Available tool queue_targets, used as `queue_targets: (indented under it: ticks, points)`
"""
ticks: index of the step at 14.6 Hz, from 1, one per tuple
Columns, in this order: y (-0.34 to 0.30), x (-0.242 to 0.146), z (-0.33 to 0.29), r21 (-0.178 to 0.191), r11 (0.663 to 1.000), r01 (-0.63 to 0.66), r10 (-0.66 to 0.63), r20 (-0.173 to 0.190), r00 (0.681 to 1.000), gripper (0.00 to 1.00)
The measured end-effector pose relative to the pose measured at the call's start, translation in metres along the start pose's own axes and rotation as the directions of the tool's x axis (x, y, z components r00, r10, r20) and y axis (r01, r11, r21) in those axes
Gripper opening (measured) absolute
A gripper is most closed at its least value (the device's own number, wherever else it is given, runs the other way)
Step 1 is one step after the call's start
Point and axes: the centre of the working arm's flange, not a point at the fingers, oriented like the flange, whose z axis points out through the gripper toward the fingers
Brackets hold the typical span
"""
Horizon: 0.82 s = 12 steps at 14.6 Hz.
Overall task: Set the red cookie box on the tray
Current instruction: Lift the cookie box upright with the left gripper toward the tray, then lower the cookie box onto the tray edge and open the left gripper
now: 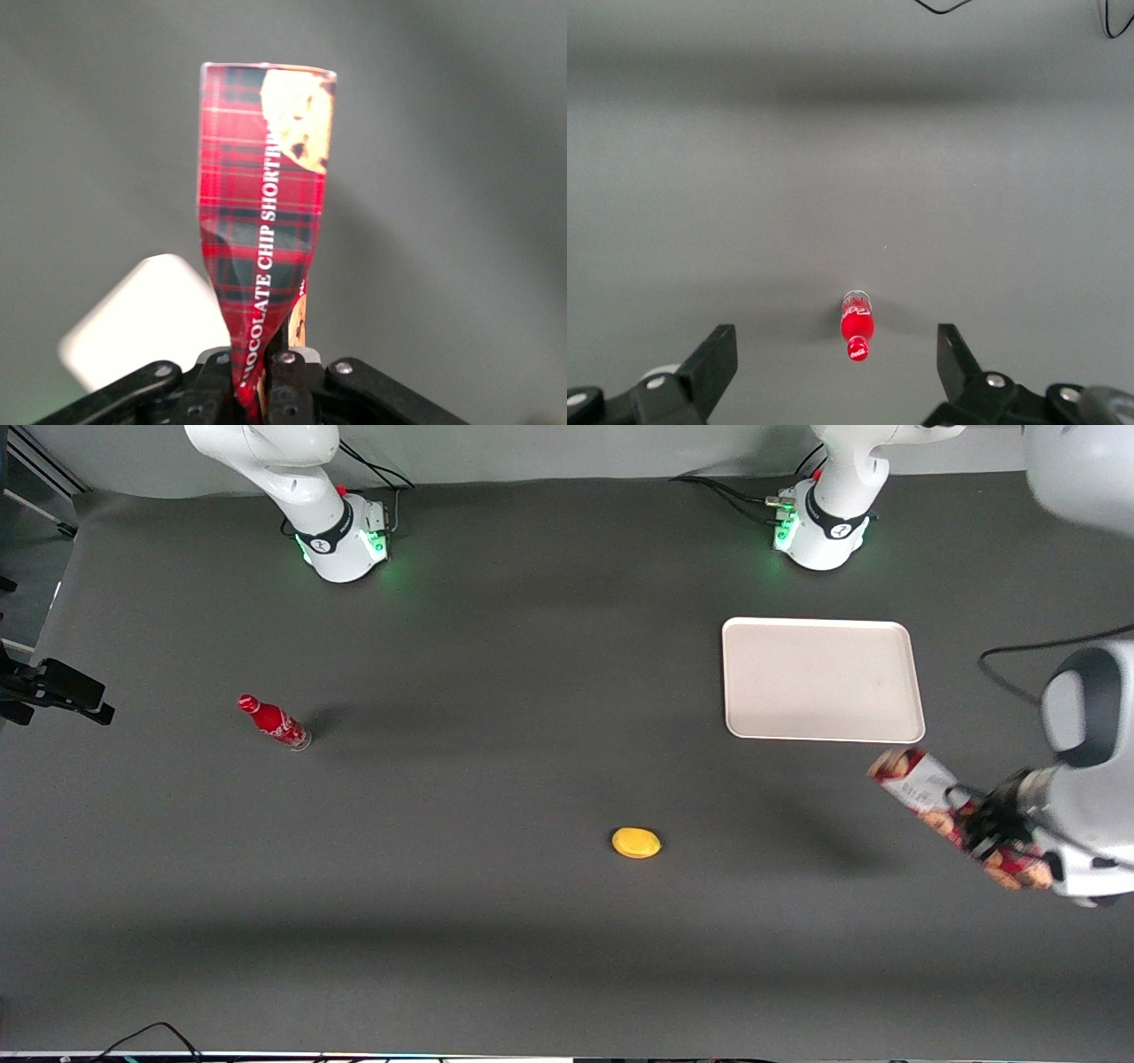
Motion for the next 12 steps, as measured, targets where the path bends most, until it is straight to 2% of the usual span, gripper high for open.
queue_targets:
  ticks: [1,3,6,8,12]
  points:
    - [-0.019,-0.007,-0.019,0.029,0.994,-0.108,0.107,0.035,0.994,0.1]
    - [-0.052,-0.02,-0.043,0.053,0.951,-0.304,0.297,0.11,0.948,0.1]
    - [-0.082,-0.038,-0.033,0.04,0.868,-0.494,0.479,0.193,0.857,0.1]
    - [-0.108,-0.05,-0.001,0.016,0.831,-0.555,0.541,0.203,0.816,0.1]
    - [-0.159,-0.079,0.096,-0.031,0.778,-0.628,0.622,0.183,0.761,0.1]
